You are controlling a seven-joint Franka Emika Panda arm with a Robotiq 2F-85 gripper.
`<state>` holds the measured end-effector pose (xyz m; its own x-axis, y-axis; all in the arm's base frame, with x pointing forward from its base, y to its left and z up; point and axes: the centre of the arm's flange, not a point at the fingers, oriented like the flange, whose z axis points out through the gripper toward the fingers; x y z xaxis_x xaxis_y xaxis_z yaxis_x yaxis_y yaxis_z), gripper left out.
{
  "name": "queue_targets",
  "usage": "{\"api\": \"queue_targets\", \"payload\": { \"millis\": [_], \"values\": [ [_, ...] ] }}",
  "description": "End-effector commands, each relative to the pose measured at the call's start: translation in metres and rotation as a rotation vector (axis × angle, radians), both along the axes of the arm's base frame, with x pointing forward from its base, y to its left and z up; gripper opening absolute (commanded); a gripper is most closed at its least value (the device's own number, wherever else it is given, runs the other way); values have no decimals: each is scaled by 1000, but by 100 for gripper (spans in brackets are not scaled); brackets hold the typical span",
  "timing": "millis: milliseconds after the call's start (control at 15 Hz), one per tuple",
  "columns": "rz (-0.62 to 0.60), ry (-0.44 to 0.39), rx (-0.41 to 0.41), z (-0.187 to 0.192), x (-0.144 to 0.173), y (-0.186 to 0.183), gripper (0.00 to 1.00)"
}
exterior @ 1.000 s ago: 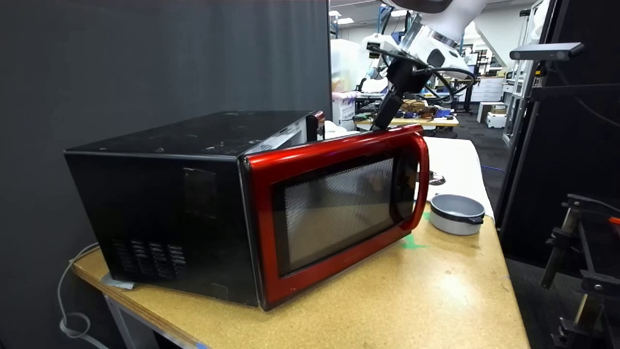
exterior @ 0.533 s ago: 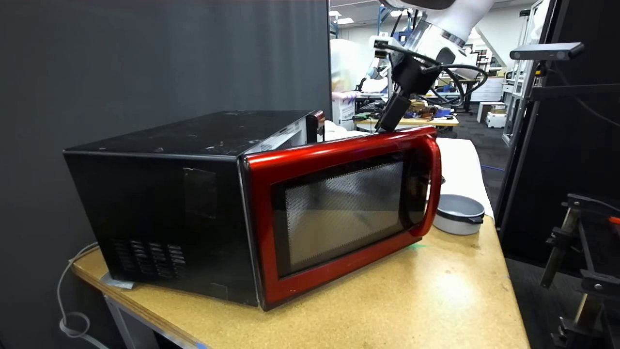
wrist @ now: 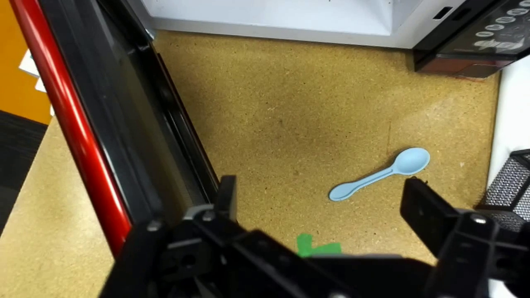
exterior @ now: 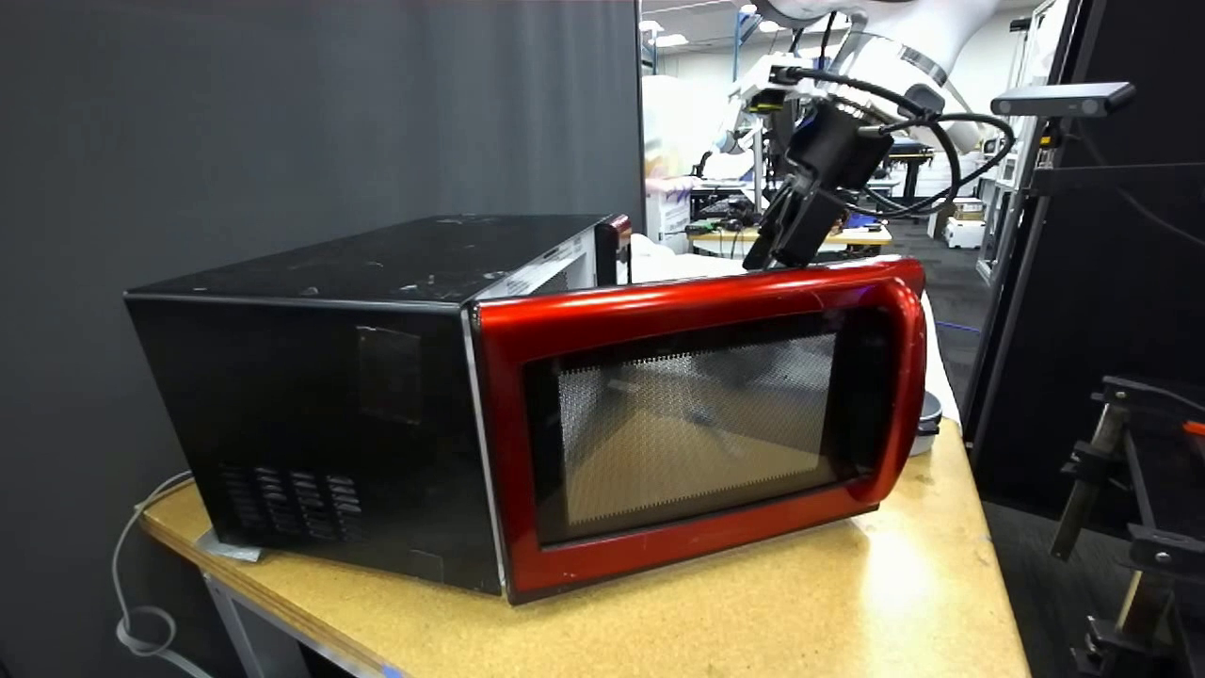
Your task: Put the gray dish in the microwave
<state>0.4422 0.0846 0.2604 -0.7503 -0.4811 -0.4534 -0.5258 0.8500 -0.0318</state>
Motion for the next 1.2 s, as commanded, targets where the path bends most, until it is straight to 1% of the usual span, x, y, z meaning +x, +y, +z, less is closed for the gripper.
{"api": "queue_targets", "payload": {
  "millis": [0,67,267,667,800,933,1000,1133],
  "values": [
    [91,49,50,24,14,-22,100],
    [135,53,81,24,14,-21,100],
    [227,61,122,21,10,-15,100],
    [305,114,201,10,-10,-3,100],
    [347,137,196,-4,-24,-6,100],
    [332,131,173,-13,-30,-11,100],
    [307,114,154,-14,-29,-15,100],
    [234,43,88,-10,-18,-24,100]
  ]
}}
